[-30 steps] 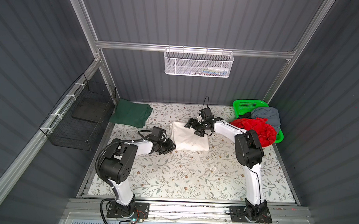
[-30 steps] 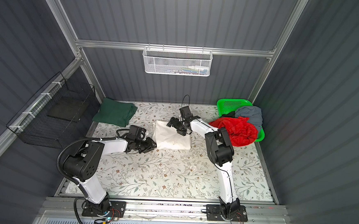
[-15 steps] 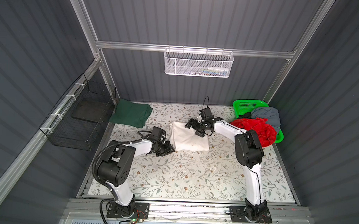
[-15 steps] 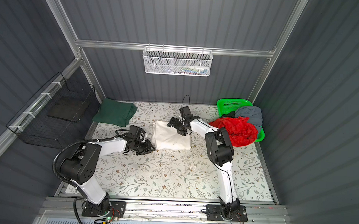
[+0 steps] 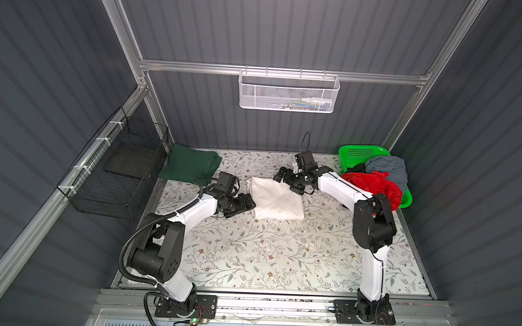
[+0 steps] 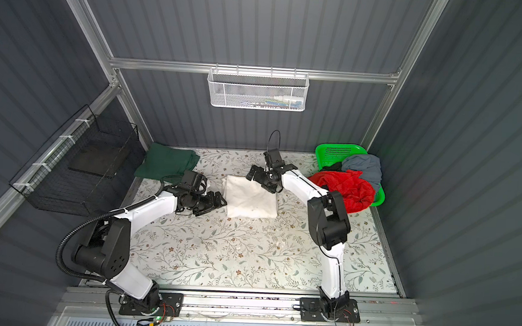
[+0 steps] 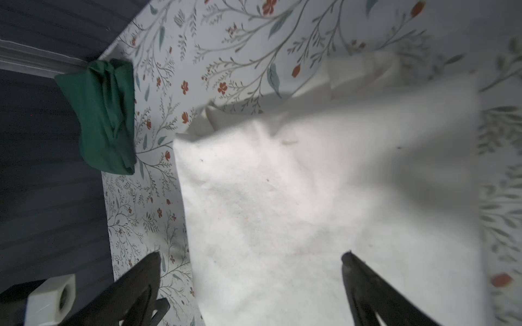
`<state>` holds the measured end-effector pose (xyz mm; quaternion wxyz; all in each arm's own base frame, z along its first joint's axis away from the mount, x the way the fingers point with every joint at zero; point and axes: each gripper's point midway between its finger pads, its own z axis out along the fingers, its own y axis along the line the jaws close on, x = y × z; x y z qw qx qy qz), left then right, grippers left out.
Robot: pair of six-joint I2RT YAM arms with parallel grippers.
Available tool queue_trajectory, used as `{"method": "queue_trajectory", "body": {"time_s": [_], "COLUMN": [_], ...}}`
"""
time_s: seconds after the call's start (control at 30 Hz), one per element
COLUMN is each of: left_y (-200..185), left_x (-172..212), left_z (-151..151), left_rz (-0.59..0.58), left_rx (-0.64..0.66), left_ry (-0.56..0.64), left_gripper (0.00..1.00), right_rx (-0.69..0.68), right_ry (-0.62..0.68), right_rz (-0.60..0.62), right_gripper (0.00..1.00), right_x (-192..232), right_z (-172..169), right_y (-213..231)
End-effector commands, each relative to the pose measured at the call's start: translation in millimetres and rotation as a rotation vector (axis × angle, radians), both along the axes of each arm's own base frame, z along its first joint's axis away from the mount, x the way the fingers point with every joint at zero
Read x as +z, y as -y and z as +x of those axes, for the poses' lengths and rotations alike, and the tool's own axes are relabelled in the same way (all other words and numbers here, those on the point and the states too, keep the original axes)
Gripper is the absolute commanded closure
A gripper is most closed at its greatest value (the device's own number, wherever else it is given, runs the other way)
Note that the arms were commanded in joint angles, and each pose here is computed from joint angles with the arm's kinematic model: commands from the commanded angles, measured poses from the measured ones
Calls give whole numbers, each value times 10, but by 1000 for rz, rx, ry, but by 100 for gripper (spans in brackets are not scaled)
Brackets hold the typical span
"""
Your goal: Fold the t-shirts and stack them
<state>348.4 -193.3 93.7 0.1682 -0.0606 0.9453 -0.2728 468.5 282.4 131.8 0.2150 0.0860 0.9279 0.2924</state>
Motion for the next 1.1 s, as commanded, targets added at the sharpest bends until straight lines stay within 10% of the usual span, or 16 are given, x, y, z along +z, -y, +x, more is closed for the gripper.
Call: {"method": "queue_trajectory", "body": {"time_s": [0.0,0.7,1.07], "left_y": [43,181,125], "left_x": [83,-636,-801], "left_z": [176,396,409], "left_rz": [-34,-50,44], "left_rx": [31,96,52], "left_ry": [43,-62,-53], "left_gripper": [10,33,91], "right_rx": [-55,-146,-163], "right_ry": [36,46,46], "right_rz": [-69,-96,-102], "right_gripper": [1,1,1], "right_x": [211,301,248], "right_z": [-43,-746,-924], "right_y": [290,954,1098]}}
